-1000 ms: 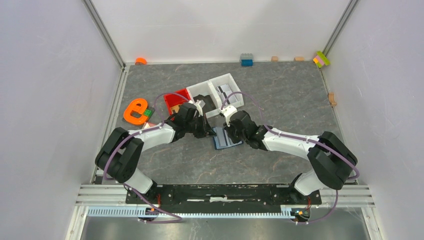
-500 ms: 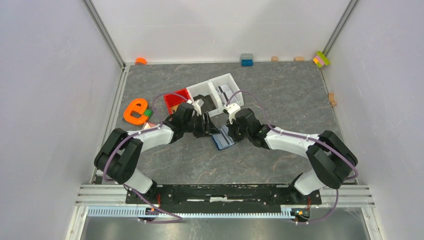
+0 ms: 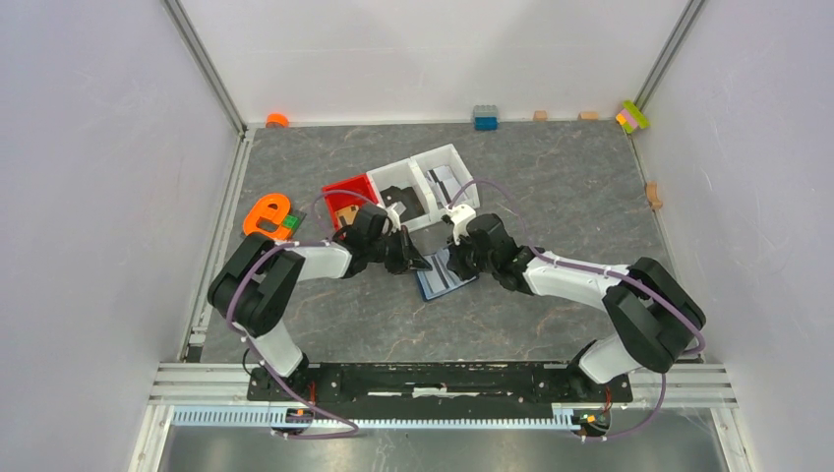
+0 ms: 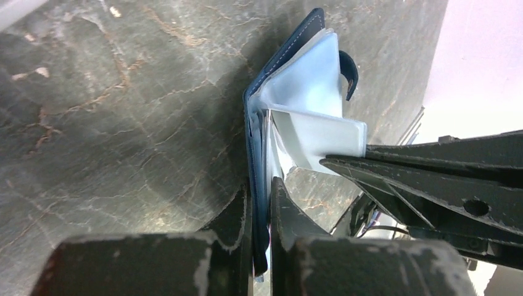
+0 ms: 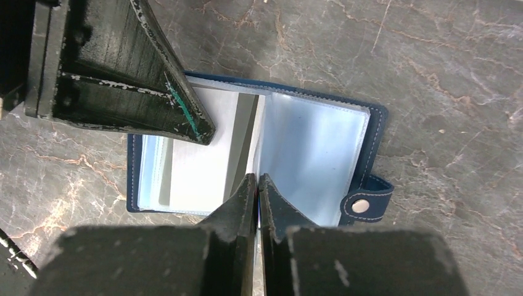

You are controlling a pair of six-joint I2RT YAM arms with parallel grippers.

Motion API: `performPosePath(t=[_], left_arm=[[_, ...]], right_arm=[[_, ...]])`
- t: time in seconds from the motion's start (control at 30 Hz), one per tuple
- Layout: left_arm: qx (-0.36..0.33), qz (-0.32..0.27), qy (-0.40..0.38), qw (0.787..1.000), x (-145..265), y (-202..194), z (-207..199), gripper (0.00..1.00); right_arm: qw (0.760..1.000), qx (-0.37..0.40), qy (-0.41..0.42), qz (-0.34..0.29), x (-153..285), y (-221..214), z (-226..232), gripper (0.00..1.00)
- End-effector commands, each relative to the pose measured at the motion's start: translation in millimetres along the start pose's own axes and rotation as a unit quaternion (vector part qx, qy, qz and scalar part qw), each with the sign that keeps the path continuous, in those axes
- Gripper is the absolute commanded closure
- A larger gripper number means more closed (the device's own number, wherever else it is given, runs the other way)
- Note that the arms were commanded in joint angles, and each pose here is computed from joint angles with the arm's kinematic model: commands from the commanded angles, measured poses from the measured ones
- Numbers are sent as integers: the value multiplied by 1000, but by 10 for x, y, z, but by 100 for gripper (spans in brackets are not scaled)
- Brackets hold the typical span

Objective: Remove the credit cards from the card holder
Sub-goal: Open the card holder at the center of the board.

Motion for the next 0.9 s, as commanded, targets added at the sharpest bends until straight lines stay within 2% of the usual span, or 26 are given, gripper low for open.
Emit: performPosePath(t=[0.0, 0.07, 0.2, 0.37, 0.57, 0.77, 0.87], left_arm=[[-18, -24, -22, 999, 30, 143, -130, 98], [-32, -36, -32, 998, 115, 177, -210, 98], [-59, -51, -69, 995, 312, 238, -425, 98], [-85, -65, -112, 988, 515, 282, -665, 98], [-111, -121, -137, 977, 722, 340, -822, 98], [-133, -160, -173, 963, 904, 367, -983, 98], [-143, -180, -176, 957, 988, 379, -1024, 98]], right_arm=[[999, -7, -6, -33, 89, 149, -23, 86], [999, -12, -12, -47, 137, 189, -73, 64], [996, -22, -11, -82, 298, 293, -133, 33], [990, -37, -5, -134, 537, 433, -166, 4], [979, -61, 23, -193, 796, 536, -181, 2], [970, -81, 118, -197, 857, 536, -32, 2], [966, -84, 130, -205, 892, 549, -24, 2]])
Point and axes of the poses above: each gripper's point midway between its finger pads, its own x axis back along the fingers, its own z axis along the line the jaws close on, y = z × x, the point moved 3 cm from there along x, back along the fingers, and after that the axes turned 13 degrees about -x, right-handed, at the moved point
